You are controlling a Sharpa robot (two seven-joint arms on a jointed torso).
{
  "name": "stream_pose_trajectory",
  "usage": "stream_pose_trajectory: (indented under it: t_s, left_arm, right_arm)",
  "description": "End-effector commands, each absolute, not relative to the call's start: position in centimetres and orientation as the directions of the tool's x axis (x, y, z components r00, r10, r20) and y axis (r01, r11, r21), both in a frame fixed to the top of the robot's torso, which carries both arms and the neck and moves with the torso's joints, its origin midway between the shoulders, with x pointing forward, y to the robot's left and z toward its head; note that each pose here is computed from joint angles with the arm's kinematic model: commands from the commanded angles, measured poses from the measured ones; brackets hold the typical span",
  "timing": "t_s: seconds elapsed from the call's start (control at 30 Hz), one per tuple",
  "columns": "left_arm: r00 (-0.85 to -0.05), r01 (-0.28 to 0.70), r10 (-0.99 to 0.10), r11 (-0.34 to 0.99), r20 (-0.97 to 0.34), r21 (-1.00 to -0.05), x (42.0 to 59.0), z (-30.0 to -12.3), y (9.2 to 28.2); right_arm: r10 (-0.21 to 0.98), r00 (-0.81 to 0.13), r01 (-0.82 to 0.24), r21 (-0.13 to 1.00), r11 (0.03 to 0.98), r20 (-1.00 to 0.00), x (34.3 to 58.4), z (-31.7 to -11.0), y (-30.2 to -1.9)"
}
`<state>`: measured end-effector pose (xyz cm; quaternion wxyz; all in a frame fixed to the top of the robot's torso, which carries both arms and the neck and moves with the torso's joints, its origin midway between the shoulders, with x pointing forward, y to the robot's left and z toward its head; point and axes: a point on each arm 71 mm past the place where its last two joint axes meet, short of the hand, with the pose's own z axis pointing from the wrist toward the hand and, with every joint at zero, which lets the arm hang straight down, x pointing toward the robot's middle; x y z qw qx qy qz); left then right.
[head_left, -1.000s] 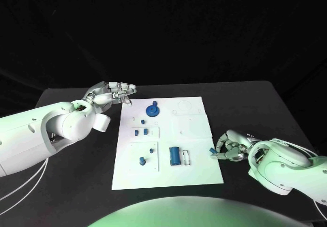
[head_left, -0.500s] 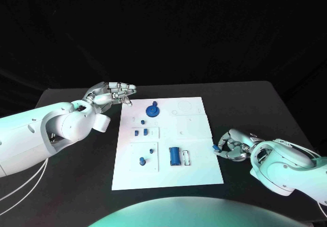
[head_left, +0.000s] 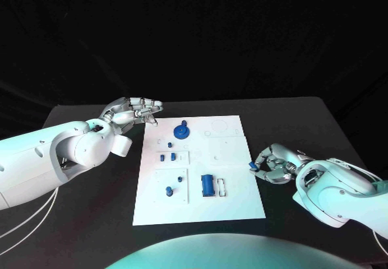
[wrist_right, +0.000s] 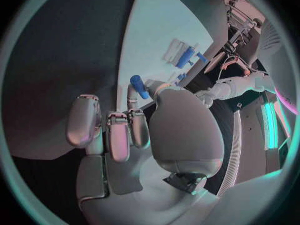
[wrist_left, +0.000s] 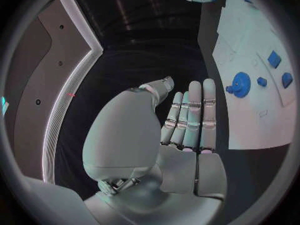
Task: Assemble the parts on the task board
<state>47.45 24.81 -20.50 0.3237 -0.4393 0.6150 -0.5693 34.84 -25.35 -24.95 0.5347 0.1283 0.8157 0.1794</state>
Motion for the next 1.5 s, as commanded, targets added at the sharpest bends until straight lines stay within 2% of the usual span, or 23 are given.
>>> stream_pose_trajectory:
  t_s: [0.03,0.27,0.53,1.5]
  left_arm:
    - [-0.421,-0.170,-0.900,-0.040,0.110,-0.985,47.4,-20.4,24.5]
    - [-0.426,-0.172,-0.898,-0.041,0.112,-0.984,47.4,-20.4,24.3]
    - [-0.428,-0.173,-0.897,-0.041,0.113,-0.984,47.4,-20.4,24.2]
    - [-0.429,-0.181,-0.896,-0.038,0.113,-0.983,47.3,-20.4,24.3]
  right_arm:
    - [0.443,-0.437,0.033,0.478,0.878,-0.783,34.7,-25.3,-23.7]
    - [0.456,-0.514,0.022,0.521,0.854,-0.726,34.5,-26.6,-20.5]
    - [0.452,-0.574,0.029,0.534,0.845,-0.683,34.0,-28.0,-18.6]
    - [0.420,-0.612,0.030,0.511,0.859,-0.670,33.9,-28.6,-17.8]
